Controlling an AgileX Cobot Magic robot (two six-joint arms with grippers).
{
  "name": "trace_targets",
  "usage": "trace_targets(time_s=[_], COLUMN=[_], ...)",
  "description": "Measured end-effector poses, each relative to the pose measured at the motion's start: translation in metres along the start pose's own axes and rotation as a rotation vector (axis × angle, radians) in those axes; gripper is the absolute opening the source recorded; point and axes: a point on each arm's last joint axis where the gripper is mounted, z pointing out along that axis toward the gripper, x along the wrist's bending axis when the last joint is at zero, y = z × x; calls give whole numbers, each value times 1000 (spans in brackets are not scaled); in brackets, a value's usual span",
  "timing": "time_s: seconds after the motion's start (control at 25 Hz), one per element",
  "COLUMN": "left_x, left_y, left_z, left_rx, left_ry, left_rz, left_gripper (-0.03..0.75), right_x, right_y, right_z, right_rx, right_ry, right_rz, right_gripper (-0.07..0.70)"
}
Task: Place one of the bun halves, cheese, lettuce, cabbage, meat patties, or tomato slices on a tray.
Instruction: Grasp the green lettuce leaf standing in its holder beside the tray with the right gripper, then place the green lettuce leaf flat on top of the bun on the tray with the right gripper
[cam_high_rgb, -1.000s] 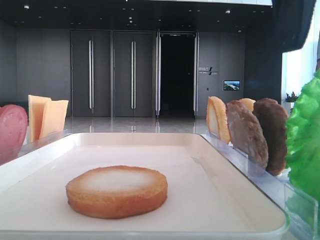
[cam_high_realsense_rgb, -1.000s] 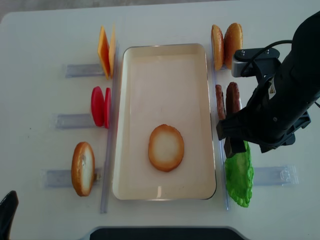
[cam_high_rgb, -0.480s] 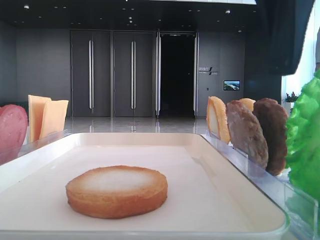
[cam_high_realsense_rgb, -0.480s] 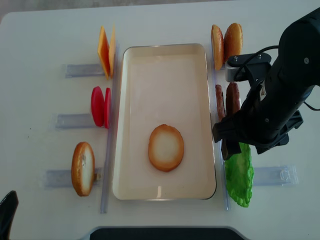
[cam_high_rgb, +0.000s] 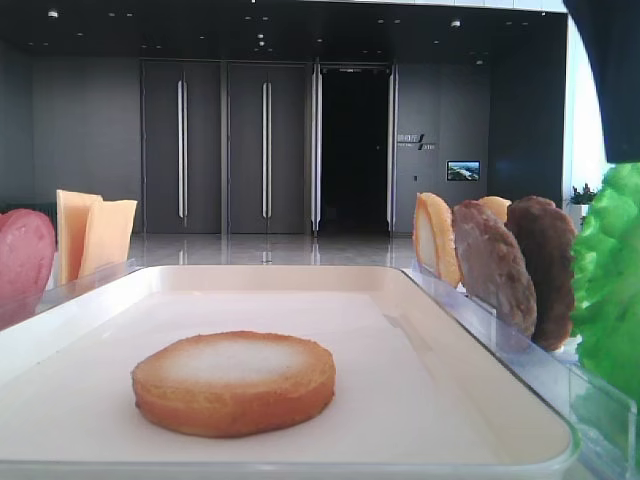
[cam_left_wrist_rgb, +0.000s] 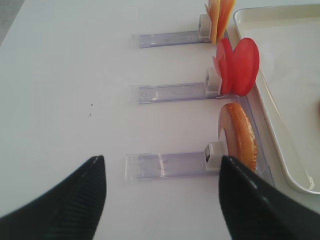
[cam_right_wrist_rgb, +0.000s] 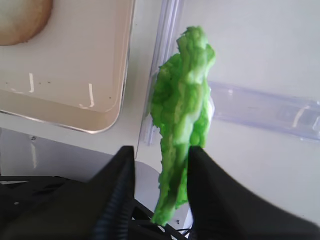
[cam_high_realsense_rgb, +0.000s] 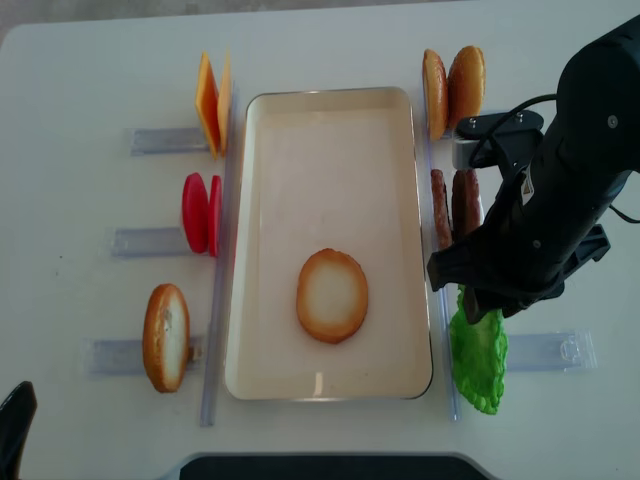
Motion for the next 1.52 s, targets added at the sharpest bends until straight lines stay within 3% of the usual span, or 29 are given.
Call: trace_targets(time_s=[0.32,0.8,1.32,1.52], left_x=[0,0,0,0], left_y=[0,0,0,0], left_z=[0,0,0,0], left_rx=[0,0,0,0], left_ry=[0,0,0,0], left_rz=[0,0,0,0], left_gripper=[534,534,534,534], right_x=[-2,1,16,18], right_y=[0,1,20,21], right_z=[0,-8,-51,-55], right_rx=[-5,8,-139,-151], right_ry=[-20,-15,43,50], right_rz=[-10,-15,-8,-2], right_gripper=[6,5,5,5])
